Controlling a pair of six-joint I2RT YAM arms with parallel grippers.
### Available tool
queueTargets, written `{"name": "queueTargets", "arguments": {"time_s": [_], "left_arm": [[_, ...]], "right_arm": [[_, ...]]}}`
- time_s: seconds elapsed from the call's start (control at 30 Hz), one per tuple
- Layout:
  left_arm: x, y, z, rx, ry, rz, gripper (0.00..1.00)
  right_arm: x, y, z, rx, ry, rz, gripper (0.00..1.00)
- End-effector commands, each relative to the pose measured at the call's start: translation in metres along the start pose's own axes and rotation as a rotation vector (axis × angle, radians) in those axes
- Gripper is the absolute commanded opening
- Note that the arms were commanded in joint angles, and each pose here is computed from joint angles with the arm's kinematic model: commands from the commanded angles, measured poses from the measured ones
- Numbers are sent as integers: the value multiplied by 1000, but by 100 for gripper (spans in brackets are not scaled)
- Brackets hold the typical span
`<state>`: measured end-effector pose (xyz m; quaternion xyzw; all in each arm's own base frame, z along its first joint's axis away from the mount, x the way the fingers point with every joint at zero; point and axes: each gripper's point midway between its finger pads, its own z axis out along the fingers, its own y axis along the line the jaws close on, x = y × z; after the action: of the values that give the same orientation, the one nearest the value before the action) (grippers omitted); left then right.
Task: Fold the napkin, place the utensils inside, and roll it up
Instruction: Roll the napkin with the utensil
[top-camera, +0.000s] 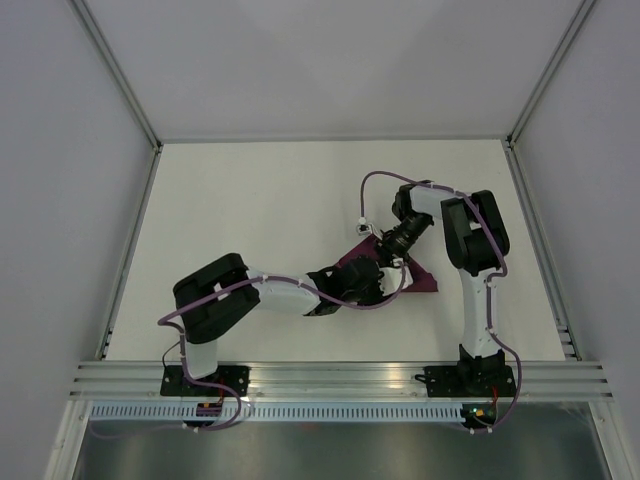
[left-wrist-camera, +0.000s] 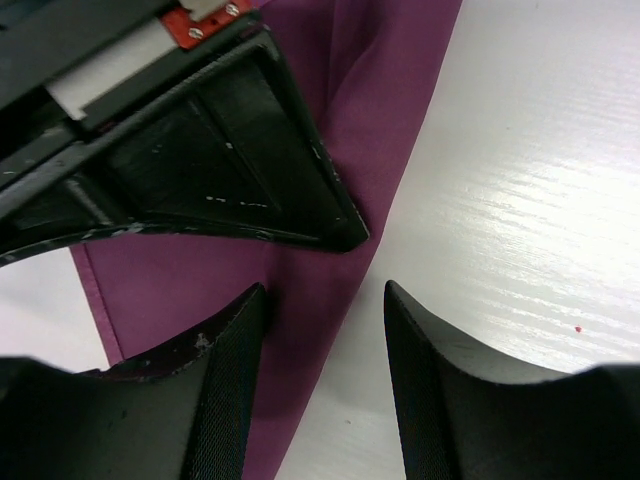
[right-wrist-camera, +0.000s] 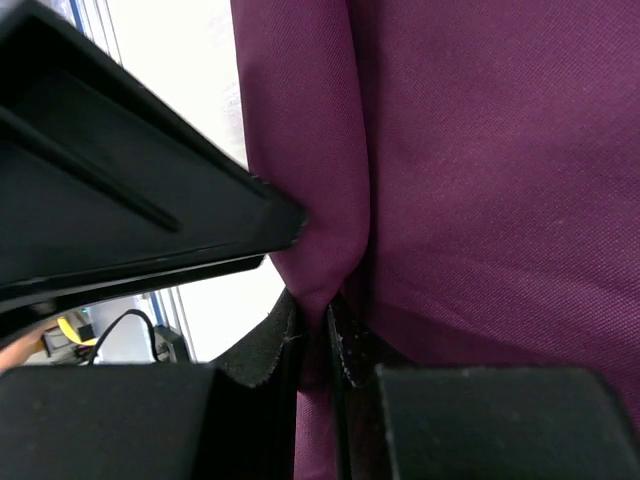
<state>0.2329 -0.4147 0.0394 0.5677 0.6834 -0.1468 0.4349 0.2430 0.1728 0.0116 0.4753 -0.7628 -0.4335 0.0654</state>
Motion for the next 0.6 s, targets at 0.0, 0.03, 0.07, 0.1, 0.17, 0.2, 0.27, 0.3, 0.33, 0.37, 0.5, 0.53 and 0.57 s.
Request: {"name": "queueTargets", "arguments": {"time_s": [0.0,0.03,0.07,0.1,0.17,0.2,0.27,0.3,0.33,0.37,0.5,0.53,0.57], "left_arm": [[-15,7,11,-21,-39,70,56],[-11,4,14,-14,-29,73,56],[-8,3,15,-10,-22,74,56],[-3,0,17,1,-15,76,55],[2,-3,20,12,-2,78,54],[4,-4,20,17,2,78,52],[10,-9,23,33,16,75,50],[12,-10,24,39,23,77,45],[16,-13,24,52,37,76,42],[19,-15,26,64,42,71,35],[30,-23,28,97,73,63,14],[31,-25,28,103,78,62,11],[36,-27,29,113,94,58,10]], "right_arm": [[18,-52,8,111,110,-91,17],[17,-52,8,110,112,-91,17],[17,-53,8,107,112,-86,17],[16,-54,8,107,112,-84,17],[15,-56,7,111,114,-81,17],[15,-56,7,112,115,-78,17],[13,-57,6,113,116,-74,17],[13,-57,6,113,117,-73,17],[12,-57,5,115,114,-73,17],[12,-57,5,115,114,-73,17],[10,-57,4,121,109,-70,17],[9,-57,3,127,106,-74,18],[8,-57,2,132,104,-74,18]]}}
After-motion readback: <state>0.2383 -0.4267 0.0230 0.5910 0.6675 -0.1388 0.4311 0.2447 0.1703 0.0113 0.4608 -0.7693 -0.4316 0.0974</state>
